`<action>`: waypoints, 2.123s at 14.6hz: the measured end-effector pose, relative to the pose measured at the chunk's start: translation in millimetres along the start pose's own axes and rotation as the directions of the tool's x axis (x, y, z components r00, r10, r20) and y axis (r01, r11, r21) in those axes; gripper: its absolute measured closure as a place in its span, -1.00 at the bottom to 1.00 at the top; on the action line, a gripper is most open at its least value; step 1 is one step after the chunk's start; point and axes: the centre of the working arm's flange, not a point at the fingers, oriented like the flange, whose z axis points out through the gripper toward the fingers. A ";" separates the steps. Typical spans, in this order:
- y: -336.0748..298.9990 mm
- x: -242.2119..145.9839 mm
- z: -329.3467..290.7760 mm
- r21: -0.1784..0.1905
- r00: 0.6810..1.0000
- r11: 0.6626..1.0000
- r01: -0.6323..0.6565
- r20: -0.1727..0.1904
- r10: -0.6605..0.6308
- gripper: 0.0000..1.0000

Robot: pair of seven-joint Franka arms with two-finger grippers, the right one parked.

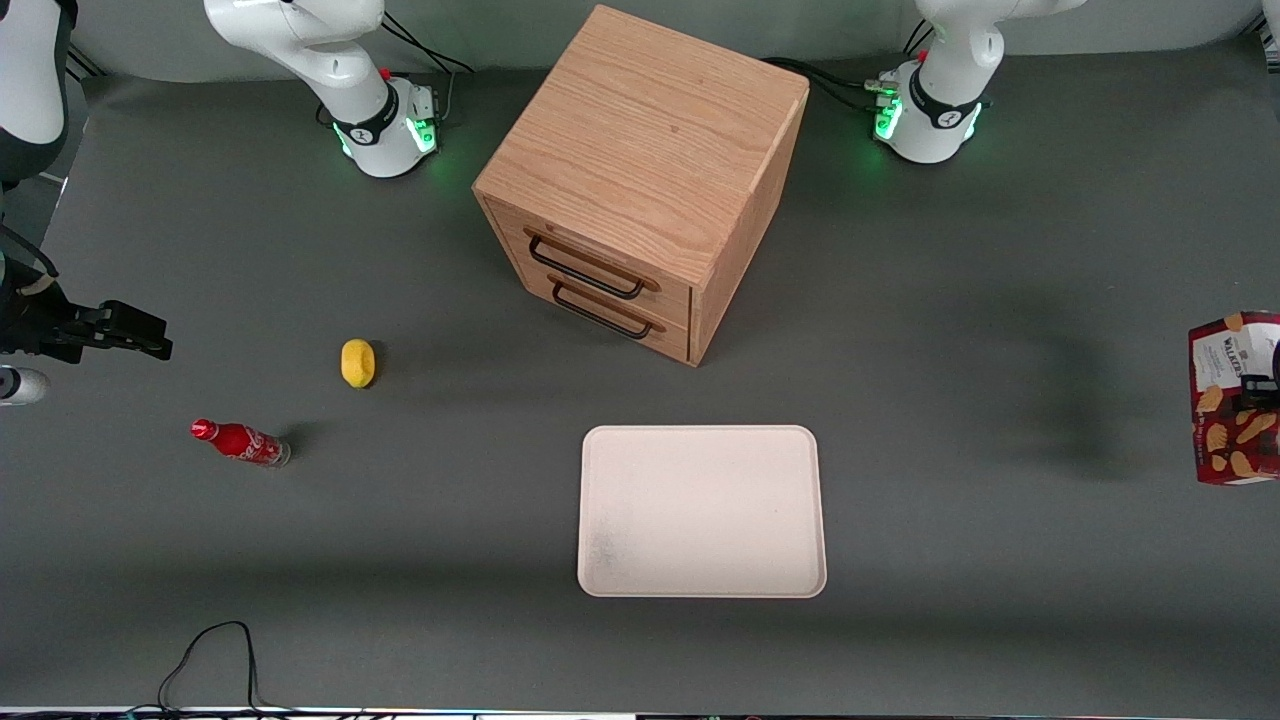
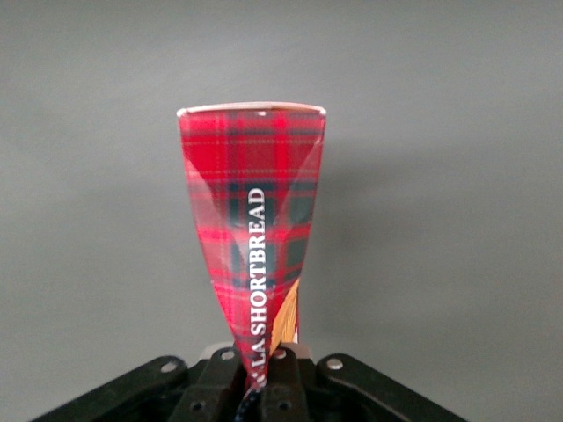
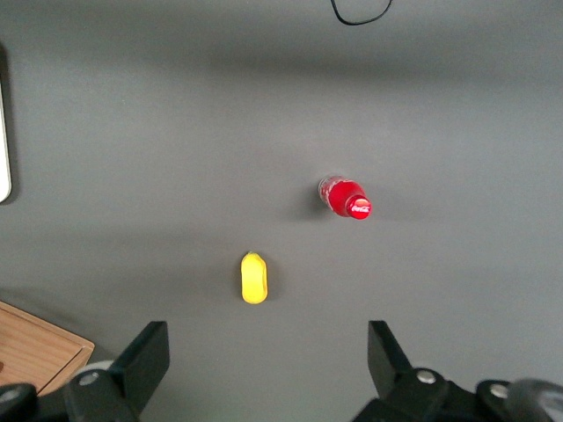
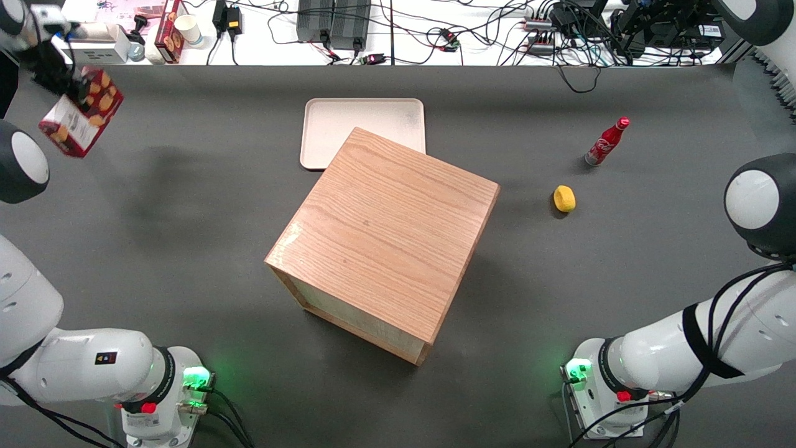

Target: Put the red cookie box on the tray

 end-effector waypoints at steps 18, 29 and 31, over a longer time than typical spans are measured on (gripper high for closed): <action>431.8 153.8 129.7 -0.118 0.983 0.987 0.110 -0.134 -0.125 0.91; 457.0 167.2 170.1 -0.130 0.969 0.983 0.128 -0.195 -0.152 -0.05; 456.1 167.4 146.2 -0.133 0.964 0.983 0.124 -0.220 -0.151 -0.43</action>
